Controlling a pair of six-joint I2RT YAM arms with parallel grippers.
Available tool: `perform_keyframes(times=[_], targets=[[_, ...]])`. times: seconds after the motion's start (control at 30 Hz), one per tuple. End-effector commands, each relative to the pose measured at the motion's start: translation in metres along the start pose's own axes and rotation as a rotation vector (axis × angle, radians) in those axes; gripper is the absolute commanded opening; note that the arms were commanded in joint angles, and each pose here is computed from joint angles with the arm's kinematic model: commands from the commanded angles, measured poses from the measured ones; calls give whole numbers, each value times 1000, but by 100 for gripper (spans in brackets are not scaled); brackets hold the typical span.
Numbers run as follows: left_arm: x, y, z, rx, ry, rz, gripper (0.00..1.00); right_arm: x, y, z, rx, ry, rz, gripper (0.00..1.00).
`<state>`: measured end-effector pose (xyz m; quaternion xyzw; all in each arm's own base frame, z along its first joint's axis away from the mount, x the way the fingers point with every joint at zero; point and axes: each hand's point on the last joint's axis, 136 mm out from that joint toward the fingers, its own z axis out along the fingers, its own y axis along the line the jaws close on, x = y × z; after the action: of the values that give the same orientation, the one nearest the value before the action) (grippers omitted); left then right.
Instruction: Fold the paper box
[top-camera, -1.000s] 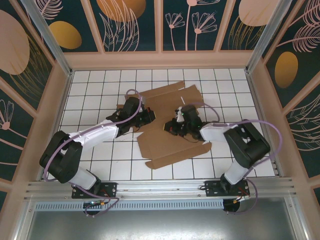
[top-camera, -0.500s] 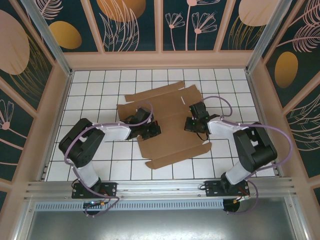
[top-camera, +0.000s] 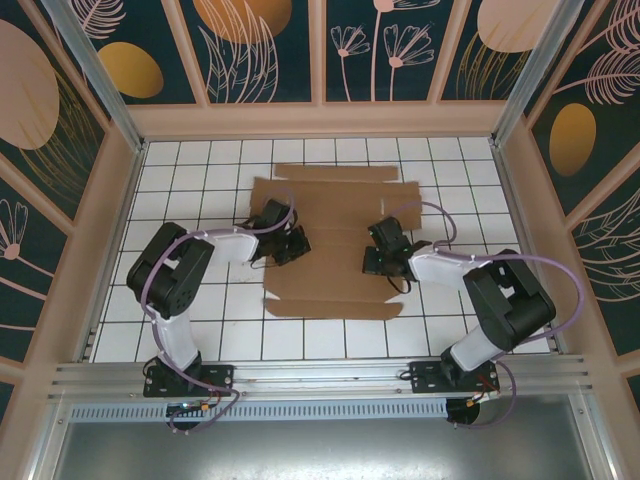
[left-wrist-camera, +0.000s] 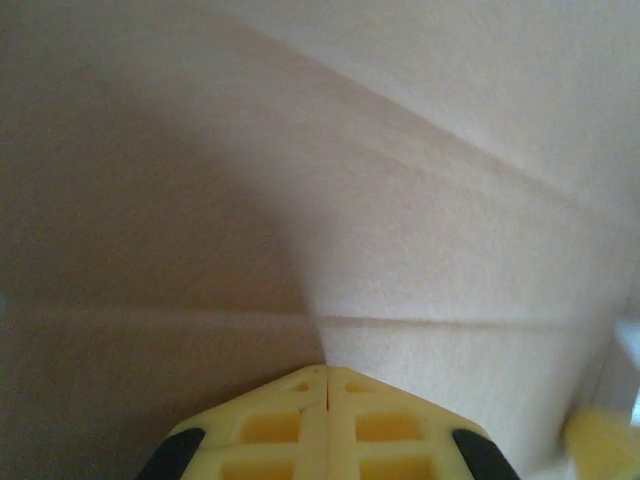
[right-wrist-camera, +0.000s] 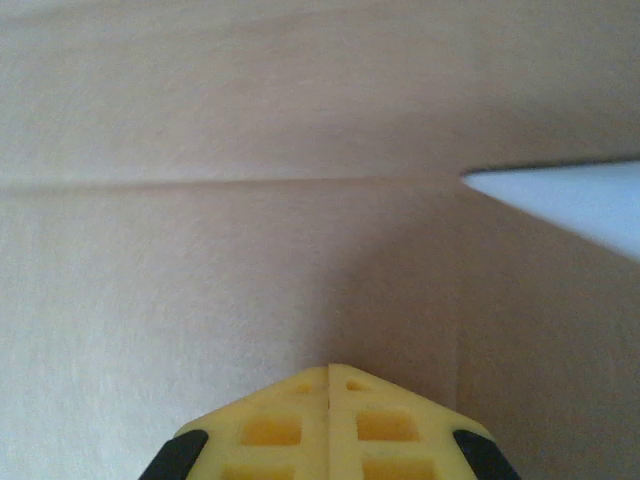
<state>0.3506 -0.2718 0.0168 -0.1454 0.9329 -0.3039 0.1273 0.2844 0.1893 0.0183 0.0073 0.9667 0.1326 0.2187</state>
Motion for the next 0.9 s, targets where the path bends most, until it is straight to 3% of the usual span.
perform_keyframes(times=[0.0,0.37,0.47,0.53,0.63,0.73,0.87], targets=[[1,11,14,-79,27,16,0,73,15,0,-72,246,-13,0],[-37,-13,20,-75,-16,69,0,62,137,10,-499,323,39,0],[-51,-15,5,-50,-39,52,0,46,175,-8,-675,304,41,0],[-61,-20,-13,-42,-83,78,0,26,187,-33,-755,226,17,3],[-70,-28,-40,-48,-145,131,0,-7,170,-58,-752,115,1,19],[-62,-36,-51,3,-136,134,0,-42,128,-70,-667,-12,-3,38],[-36,-32,-43,78,-72,80,0,-91,59,-67,-370,-152,-20,57]])
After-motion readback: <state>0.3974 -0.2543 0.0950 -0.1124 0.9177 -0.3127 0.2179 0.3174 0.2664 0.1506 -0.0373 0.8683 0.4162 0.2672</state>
